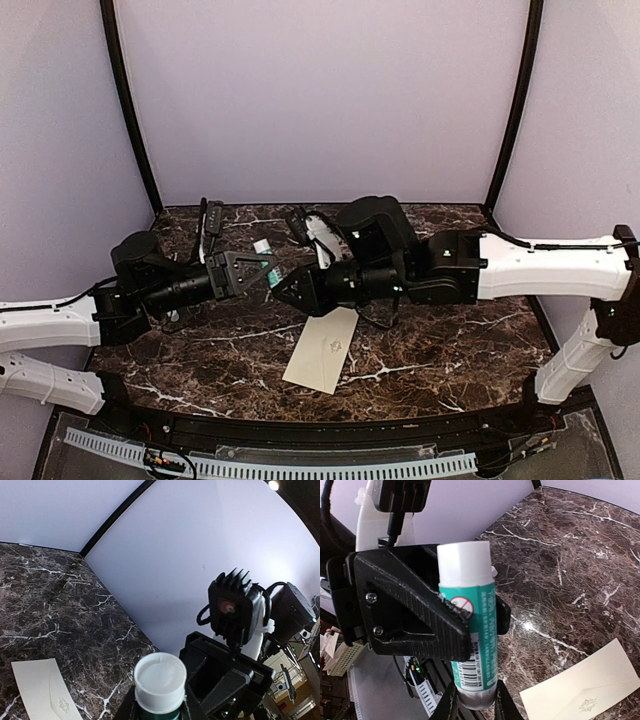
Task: Place the letter into the envelope and seal it
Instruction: Screw the solid glue.
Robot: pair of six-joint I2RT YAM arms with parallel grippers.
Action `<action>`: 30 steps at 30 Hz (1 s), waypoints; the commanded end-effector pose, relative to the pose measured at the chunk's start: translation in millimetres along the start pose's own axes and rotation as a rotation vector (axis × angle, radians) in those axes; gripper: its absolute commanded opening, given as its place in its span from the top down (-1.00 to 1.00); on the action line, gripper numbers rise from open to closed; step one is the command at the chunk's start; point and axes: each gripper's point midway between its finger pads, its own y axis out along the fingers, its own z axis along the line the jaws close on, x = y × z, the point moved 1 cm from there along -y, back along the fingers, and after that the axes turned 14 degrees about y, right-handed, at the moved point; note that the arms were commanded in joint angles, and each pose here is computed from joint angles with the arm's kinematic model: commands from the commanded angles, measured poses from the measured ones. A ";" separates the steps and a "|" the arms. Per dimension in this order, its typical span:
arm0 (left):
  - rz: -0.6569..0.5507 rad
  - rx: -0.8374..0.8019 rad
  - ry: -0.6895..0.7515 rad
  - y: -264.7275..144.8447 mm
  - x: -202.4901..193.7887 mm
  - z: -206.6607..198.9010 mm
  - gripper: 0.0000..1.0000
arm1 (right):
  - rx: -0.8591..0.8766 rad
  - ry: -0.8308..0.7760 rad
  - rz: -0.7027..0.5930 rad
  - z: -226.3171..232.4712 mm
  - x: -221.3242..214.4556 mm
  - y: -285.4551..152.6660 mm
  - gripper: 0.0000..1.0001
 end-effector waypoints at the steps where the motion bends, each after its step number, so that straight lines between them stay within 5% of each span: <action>1: 0.049 0.109 -0.051 5.7 -14.0 17.7 1.00 | -0.216 -0.023 -0.098 -30.4 27.1 3.2 0.82; 13: 0.039 0.189 -0.184 6.1 -26.1 36.2 1.00 | -0.311 -0.027 -0.085 -33.7 20.6 23.5 0.79; 16: 0.005 0.195 -0.214 3.3 -21.1 36.6 1.00 | -0.289 -0.006 -0.114 -31.7 23.3 10.6 0.55; 23: -0.120 0.128 -0.213 -1.9 11.3 19.3 1.00 | 0.011 0.109 -0.252 -10.9 23.8 -42.3 -0.35; 30: -0.213 -0.025 -0.142 -1.6 39.9 -11.3 1.00 | 0.304 0.290 -0.332 7.1 29.7 -55.0 -0.55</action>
